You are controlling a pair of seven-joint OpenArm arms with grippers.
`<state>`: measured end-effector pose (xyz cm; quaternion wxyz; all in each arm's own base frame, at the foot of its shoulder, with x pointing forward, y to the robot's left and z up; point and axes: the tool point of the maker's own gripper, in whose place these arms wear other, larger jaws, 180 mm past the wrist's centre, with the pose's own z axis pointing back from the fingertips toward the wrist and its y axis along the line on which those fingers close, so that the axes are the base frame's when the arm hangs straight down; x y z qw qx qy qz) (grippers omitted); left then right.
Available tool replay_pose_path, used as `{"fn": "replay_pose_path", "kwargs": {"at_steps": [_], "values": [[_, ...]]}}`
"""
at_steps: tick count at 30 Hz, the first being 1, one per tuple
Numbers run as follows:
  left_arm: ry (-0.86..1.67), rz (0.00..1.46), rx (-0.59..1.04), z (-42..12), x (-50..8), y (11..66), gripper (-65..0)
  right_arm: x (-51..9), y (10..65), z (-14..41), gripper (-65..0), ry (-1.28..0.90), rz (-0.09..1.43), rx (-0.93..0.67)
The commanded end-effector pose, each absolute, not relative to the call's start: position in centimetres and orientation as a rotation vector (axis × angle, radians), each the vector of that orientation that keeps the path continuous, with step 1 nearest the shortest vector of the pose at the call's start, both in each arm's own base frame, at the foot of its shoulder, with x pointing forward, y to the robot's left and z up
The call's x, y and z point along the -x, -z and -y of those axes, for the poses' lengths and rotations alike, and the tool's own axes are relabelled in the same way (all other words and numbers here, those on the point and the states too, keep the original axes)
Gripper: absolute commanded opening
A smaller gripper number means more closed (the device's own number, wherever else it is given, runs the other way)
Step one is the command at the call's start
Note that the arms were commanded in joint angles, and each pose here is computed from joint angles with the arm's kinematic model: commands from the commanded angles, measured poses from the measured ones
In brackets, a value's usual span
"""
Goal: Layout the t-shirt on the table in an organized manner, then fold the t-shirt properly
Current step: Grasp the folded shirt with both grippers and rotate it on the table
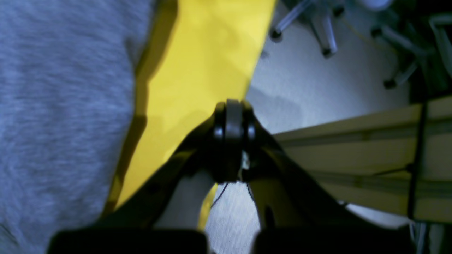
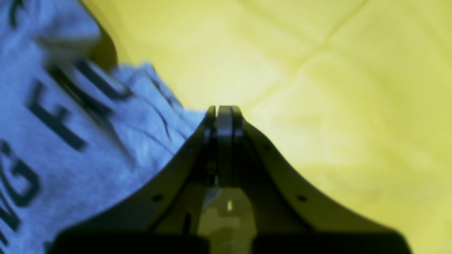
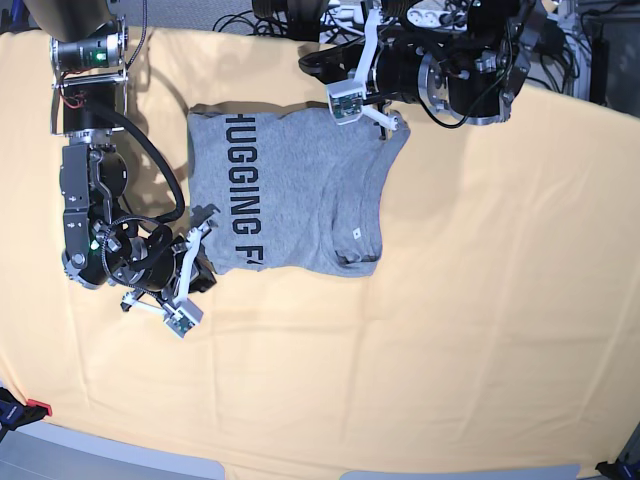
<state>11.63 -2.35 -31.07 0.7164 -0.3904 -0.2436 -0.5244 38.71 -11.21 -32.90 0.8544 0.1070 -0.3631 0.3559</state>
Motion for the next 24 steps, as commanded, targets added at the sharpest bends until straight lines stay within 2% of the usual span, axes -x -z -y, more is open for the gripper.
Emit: {"fn": "replay_pose_path", "kwargs": {"at_steps": [1, 4, 10, 17, 24], "values": [[1.164, 0.587, 0.872, 2.7, -12.1, 30.2, -65.0, -40.4, 30.1, 11.0, -65.0, -0.765, 0.851, -0.221], [1.161, 0.593, 0.866, 2.7, -12.1, 30.3, -65.0, -40.5, 30.0, 10.9, -65.0, -0.777, 0.843, -0.211], [1.17, 0.617, 0.771, 2.0, -13.3, 31.3, -65.0, -39.3, 33.0, 10.0, -65.0, -0.857, 0.73, -0.186], [1.133, 0.594, 0.757, 1.5, -14.0, 32.9, -65.0, -38.6, 34.5, 10.4, -65.0, -0.875, 0.659, -0.17], [1.166, 0.623, 0.647, 0.5, -16.4, 33.4, -65.0, -35.9, 35.8, 11.9, -65.0, -0.869, 0.488, -0.206]]}}
